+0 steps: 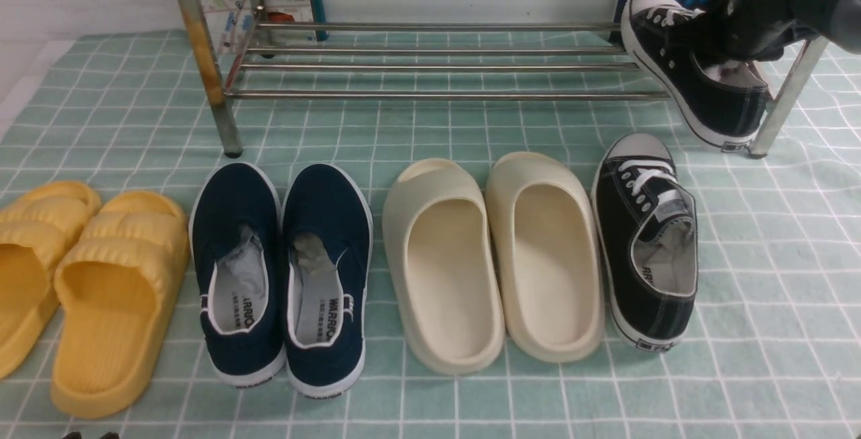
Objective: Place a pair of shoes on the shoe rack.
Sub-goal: Use the right arm to put a shoe into the shoe rack
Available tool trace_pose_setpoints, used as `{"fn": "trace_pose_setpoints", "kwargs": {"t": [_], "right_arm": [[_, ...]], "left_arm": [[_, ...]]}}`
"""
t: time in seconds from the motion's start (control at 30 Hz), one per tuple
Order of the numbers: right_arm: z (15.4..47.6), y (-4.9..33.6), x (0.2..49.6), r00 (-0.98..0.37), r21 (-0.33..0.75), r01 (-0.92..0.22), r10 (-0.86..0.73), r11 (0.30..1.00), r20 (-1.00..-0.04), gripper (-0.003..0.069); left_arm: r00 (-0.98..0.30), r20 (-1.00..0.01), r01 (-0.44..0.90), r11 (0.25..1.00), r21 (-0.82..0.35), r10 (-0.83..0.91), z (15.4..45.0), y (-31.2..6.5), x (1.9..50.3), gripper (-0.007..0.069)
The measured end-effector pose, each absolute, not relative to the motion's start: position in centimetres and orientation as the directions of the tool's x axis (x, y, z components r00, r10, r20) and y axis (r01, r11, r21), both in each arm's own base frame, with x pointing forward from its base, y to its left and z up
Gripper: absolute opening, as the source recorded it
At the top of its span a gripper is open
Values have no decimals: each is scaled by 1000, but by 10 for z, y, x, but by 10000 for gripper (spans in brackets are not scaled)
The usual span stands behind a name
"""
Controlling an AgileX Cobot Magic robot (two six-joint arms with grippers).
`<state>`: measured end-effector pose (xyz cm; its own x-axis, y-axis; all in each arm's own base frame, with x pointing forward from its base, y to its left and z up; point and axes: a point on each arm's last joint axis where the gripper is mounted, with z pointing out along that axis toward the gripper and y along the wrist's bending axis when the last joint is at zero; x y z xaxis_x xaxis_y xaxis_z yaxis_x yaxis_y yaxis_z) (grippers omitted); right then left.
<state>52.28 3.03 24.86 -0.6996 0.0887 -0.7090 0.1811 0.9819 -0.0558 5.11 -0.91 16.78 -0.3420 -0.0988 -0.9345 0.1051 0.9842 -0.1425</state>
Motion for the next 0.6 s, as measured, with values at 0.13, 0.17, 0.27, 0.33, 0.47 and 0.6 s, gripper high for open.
{"fn": "trace_pose_setpoints", "kwargs": {"t": [0.13,0.17,0.27,0.33,0.47,0.6], "right_arm": [[256,33,517,-718,-19,175,115,984,-687,561],[257,33,516,-721,-15,175,118,984,-683,563],[273,37,507,-746,-25,127,79,992,-662,573],[280,38,502,-758,-33,104,58,994,-649,563],[277,41,496,-801,-42,93,50,995,-597,517],[279,42,489,-837,-82,48,-5,995,-547,465]], "left_arm": [[-342,-934,105,984,-142,-99,168,-9,51,239],[-342,-934,105,984,-142,-99,168,-9,51,239],[-342,-934,105,984,-142,-99,168,-9,51,239],[-342,-934,105,984,-142,-99,168,-9,51,239],[-342,-934,105,984,-142,-99,168,-9,51,239],[-342,-934,105,984,-142,-99,168,-9,51,239]]}}
